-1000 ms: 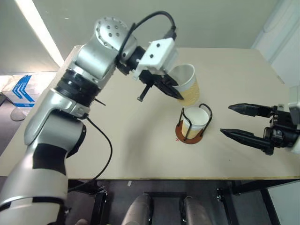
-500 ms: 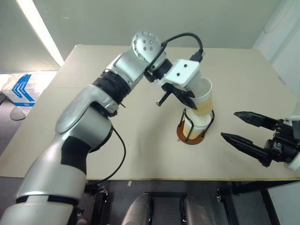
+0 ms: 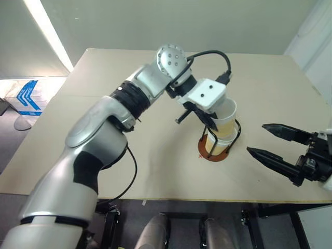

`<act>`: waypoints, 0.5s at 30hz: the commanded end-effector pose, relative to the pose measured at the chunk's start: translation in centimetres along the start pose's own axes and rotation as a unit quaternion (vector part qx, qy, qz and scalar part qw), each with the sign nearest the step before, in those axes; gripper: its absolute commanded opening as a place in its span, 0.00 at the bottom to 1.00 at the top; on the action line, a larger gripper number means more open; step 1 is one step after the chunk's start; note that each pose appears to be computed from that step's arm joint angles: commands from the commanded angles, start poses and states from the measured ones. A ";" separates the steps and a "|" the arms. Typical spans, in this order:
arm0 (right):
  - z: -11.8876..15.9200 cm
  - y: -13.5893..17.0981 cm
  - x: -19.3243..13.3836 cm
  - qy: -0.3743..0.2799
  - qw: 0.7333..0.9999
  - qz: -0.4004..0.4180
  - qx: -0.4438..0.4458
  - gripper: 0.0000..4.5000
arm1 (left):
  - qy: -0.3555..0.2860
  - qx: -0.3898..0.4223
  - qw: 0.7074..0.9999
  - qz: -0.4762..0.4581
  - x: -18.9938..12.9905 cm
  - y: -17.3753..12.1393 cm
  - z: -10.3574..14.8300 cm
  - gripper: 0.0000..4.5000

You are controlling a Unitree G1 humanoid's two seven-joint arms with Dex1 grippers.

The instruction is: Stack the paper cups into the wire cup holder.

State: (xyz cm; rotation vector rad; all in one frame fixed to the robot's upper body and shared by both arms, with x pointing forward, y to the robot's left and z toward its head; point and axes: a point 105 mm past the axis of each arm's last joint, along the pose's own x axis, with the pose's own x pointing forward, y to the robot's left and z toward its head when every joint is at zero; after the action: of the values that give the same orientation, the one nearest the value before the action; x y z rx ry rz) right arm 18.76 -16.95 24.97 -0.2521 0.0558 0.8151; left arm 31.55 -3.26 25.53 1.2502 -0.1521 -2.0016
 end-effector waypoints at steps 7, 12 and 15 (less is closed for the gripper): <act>0.7 -0.3 -0.6 -0.008 1.000 -0.015 -0.017 0.83 | 0.004 0.036 0.999 0.027 -1.6 1.8 1.5 0.76; 0.6 -1.3 -0.3 -0.003 1.000 -0.026 -0.015 0.83 | -0.033 0.020 0.994 0.099 -4.0 3.1 2.3 0.99; -0.1 -2.5 0.1 0.004 0.999 -0.046 0.002 0.83 | -0.061 -0.010 0.982 0.176 -6.1 3.3 1.6 0.99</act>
State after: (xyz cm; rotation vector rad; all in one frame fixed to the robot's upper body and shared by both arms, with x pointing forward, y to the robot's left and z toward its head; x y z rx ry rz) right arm 20.03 -18.04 25.19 -0.2525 0.0661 0.7597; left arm 33.15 -2.89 30.68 1.0531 -0.3352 -1.8268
